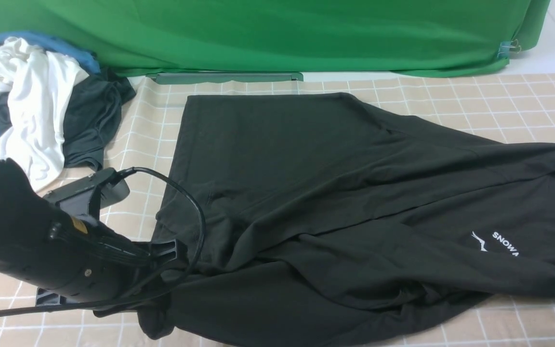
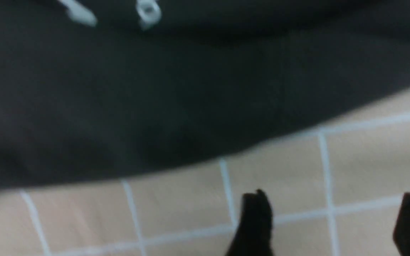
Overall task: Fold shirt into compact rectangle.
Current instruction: 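Grasp the near edge of the shirt at its hem and shoulder corners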
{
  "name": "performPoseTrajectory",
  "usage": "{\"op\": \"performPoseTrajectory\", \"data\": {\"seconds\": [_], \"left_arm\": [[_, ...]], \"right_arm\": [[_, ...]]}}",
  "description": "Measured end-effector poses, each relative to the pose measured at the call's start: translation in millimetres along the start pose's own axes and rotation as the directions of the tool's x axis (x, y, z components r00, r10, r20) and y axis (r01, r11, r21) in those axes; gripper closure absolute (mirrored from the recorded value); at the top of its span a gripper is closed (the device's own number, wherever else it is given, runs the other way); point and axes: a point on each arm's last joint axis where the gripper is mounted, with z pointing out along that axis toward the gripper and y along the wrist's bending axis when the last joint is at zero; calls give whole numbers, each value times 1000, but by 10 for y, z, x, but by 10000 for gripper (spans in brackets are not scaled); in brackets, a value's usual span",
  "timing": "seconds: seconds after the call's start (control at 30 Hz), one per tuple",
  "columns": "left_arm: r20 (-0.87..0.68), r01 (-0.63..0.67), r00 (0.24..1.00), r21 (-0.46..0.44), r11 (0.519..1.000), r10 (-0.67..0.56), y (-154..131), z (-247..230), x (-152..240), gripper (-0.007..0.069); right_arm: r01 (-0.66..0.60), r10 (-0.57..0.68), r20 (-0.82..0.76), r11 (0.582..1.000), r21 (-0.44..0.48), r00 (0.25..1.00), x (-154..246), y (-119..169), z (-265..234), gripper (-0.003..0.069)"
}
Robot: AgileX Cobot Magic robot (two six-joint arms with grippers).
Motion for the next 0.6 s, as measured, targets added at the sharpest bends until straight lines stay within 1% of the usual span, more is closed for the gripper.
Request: {"op": "performPoseTrajectory", "data": {"seconds": [0.07, 0.17, 0.23, 0.3, 0.4, 0.53, 0.57, 0.6], "left_arm": [[-1, 0, 1000, 0, 1000, 0, -1, -1, 0, 603], [-2, -2, 1000, -2, 1000, 2, 1, -1, 1, 603], [-1, -5, 1000, -4, 1000, 5, 3, -1, 0, 603], [-1, -7, 1000, -7, 1000, 7, 5, -1, 0, 603], [1, -13, 1000, -12, 1000, 13, 10, -2, -2, 603], [2, -20, 1000, -19, 1000, 20, 16, -2, -4, 603], [2, -21, 1000, -20, 1000, 21, 17, -2, -4, 603], [1, -24, 1000, -22, 999, 24, 17, -6, -6, 603]], "right_arm": [[-28, 29, 25, 999, -27, 999, -40, 26, 35, 111], [-55, 57, 49, 997, -50, 997, -96, 49, 105, 106], [-63, 66, 55, 997, -54, 996, -125, 56, 164, 128], [-70, 73, 46, 996, -55, 996, -146, 60, 239, 169], [-82, 84, 31, 995, -55, 996, -167, 66, 343, 271], [-83, 84, 34, 995, -55, 996, -197, 70, 404, 536], [-80, 82, 37, 995, -57, 996, -200, 72, 404, 575], [-72, 74, 37, 996, -58, 997, -200, 72, 404, 594]]}}
